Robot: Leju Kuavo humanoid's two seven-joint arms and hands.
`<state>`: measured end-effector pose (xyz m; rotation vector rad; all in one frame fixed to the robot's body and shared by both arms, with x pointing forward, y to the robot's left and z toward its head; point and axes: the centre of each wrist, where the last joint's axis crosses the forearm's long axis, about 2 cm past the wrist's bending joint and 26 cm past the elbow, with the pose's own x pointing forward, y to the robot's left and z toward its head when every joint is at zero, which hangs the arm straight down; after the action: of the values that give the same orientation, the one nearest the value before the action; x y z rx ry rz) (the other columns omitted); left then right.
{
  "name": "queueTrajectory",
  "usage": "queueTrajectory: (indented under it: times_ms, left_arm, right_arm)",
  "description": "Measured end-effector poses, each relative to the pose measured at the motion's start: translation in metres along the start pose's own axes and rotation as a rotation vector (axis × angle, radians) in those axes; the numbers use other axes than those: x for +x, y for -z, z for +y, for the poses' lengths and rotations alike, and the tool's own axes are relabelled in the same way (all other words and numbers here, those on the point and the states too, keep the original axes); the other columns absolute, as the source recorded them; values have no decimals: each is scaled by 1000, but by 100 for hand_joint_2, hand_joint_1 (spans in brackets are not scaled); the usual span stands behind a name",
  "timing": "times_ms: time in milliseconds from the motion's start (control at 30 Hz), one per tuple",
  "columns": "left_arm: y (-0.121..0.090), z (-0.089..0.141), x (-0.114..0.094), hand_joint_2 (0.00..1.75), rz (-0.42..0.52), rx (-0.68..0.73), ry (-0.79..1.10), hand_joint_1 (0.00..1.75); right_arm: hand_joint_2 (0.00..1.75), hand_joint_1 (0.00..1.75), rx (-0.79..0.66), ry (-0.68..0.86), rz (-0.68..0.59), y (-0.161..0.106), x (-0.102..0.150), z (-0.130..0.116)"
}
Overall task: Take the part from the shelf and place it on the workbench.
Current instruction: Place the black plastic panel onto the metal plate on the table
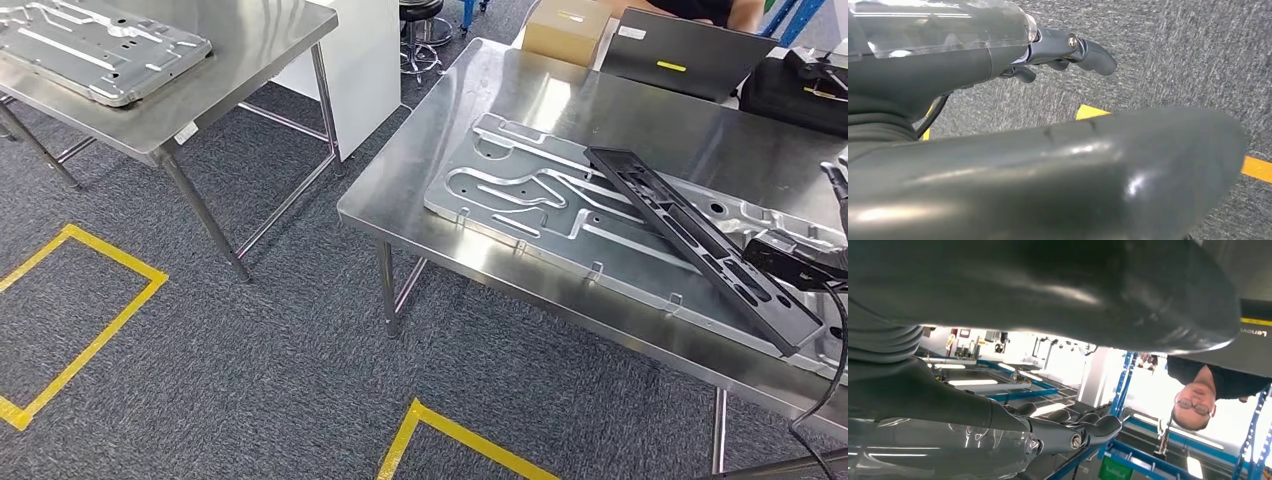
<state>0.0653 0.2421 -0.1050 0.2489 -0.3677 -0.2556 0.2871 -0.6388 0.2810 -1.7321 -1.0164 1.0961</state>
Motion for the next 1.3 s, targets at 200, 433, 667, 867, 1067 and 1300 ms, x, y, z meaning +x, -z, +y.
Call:
queueTrajectory:
  times_ms: [200,433,667,867,1067,1300]
  left_arm:
    - [0,0,1,0,1,0,-2,0]
    - [1,0,3,0,12,1,4,0]
    - [3,3,10,0,-3,10,0,0]
    - [3,3,10,0,-3,10,-1,0]
    - [3,3,10,0,-4,9,-4,0]
    - [2,2,9,0,-2,8,-18,0]
  right_arm:
    - [0,0,-20,-8,-20,-10,3,-3]
    - [0,0,-47,-10,-19,-19,4,-13]
    - [0,0,-71,-7,-20,-20,0,-21]
    - [0,0,-67,-11,-15,-23,-4,-22]
    - [0,0,-80,-9,-20,-22,-5,-26]
    - [0,0,-125,-12,-27,-6,0,-37]
